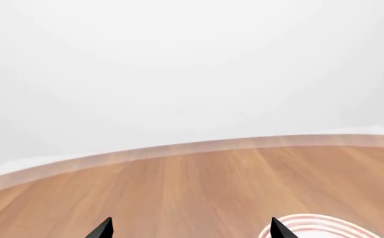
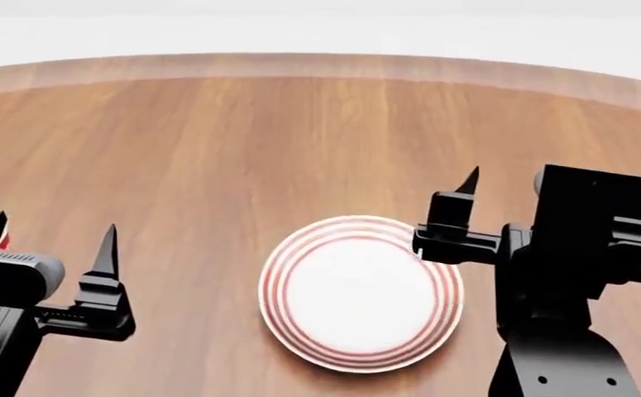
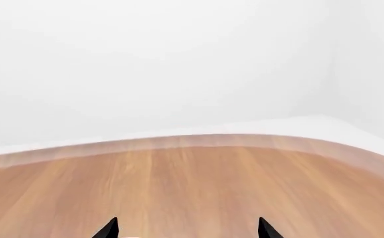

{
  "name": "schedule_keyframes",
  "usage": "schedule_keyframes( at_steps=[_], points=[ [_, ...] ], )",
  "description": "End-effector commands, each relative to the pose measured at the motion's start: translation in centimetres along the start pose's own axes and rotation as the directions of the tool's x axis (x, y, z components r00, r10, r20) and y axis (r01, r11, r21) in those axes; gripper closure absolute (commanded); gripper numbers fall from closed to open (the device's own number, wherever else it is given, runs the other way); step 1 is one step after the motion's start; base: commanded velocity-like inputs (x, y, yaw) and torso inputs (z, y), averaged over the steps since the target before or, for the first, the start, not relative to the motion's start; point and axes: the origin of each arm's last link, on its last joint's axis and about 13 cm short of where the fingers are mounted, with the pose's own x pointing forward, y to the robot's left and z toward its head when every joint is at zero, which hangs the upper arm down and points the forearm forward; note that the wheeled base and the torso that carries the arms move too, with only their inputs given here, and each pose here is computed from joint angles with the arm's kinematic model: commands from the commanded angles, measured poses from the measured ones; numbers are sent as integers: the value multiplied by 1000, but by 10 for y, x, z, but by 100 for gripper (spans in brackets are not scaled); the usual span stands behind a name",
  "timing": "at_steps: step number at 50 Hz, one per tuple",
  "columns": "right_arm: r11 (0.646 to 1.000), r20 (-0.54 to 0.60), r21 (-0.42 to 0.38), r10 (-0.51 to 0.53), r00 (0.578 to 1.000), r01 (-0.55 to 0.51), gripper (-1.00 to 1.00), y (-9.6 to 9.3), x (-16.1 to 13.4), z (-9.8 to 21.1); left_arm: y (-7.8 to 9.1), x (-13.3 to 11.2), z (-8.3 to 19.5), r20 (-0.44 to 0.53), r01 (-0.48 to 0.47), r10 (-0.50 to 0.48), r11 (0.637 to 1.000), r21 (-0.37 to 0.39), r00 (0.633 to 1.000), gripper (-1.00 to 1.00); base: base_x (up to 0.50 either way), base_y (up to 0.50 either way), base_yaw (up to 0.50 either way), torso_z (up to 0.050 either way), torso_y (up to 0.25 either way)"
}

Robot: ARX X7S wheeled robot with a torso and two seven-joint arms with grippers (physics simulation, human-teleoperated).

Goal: Pick up the red mug and put it on the plate

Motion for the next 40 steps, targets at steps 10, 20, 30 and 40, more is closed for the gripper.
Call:
schedule_keyframes(
  at_steps=[10,20,30,40],
  points=[
    [1000,-10,-4,6,1000,-6,-100,1,1,-2,1,0,-2,-4,-1,1,1000,-6,1000,-100,500,0,0,0,1],
    [1000,-15,-5,8,1000,-8,-100,1,2,-5,0,0,-4,-7,0,0,1000,-7,1000,-100,500,0,0,0,1],
    [1000,-6,-5,24,1000,-24,-100,1,0,-5,1,0,-5,-9,-1,1,1000,-13,1000,-100,100,0,0,0,1],
    [1000,-10,-3,22,1000,-22,-100,2,1,-7,11,11,-21,-132,-213,199,972,-99,971,-100,0,0,0,0,0]
  ],
)
